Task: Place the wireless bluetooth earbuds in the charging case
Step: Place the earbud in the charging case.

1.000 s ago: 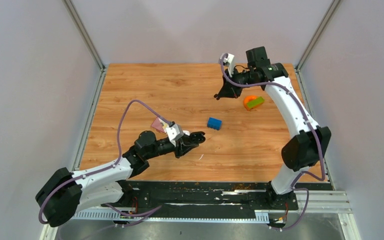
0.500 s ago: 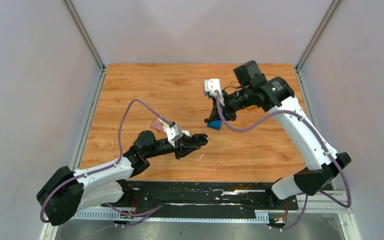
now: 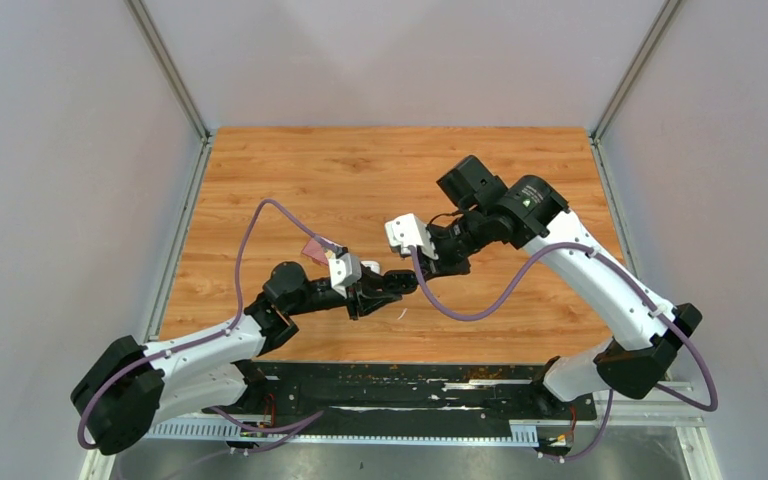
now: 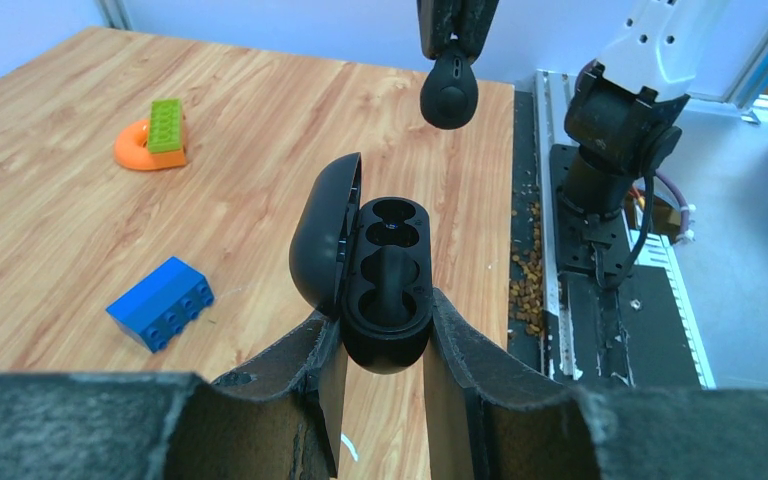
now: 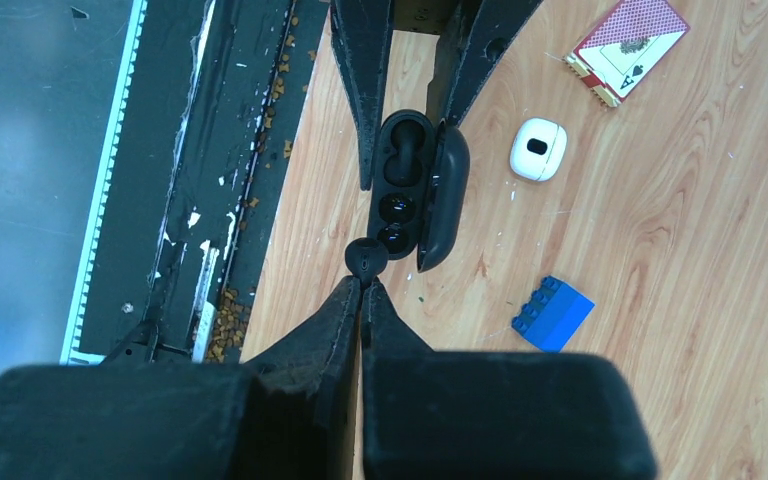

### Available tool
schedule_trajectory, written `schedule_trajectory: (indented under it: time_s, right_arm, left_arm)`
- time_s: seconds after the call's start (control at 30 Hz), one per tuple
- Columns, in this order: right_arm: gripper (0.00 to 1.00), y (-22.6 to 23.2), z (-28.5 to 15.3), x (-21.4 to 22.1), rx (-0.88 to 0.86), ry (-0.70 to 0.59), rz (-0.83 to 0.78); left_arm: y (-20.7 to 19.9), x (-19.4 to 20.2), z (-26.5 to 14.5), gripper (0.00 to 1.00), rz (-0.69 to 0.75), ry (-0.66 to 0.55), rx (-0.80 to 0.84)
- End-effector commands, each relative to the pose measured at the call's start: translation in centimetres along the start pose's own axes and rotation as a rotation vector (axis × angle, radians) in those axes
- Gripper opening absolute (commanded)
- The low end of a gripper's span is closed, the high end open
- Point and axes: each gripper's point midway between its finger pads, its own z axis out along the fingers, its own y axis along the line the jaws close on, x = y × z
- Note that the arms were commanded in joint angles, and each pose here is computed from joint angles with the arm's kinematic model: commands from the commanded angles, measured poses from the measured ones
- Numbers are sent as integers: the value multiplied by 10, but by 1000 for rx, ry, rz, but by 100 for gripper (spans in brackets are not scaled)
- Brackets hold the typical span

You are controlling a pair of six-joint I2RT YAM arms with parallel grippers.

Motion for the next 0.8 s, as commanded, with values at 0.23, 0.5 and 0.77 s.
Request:
schedule_trajectory:
  time_s: [0.23,0.5,0.77]
  right_arm:
    - [0,0,7,-5,-9,17,-47]
    - [0,-1,17,-7,-14,33,-62]
    - [0,-5,27,-7,22,61,-87]
  left_arm:
    - [-4,-22,3,0,72,-56,41]
    - [-2,-24,3,0,68,-54,25]
    - [-2,-27,3,0,65,-65,27]
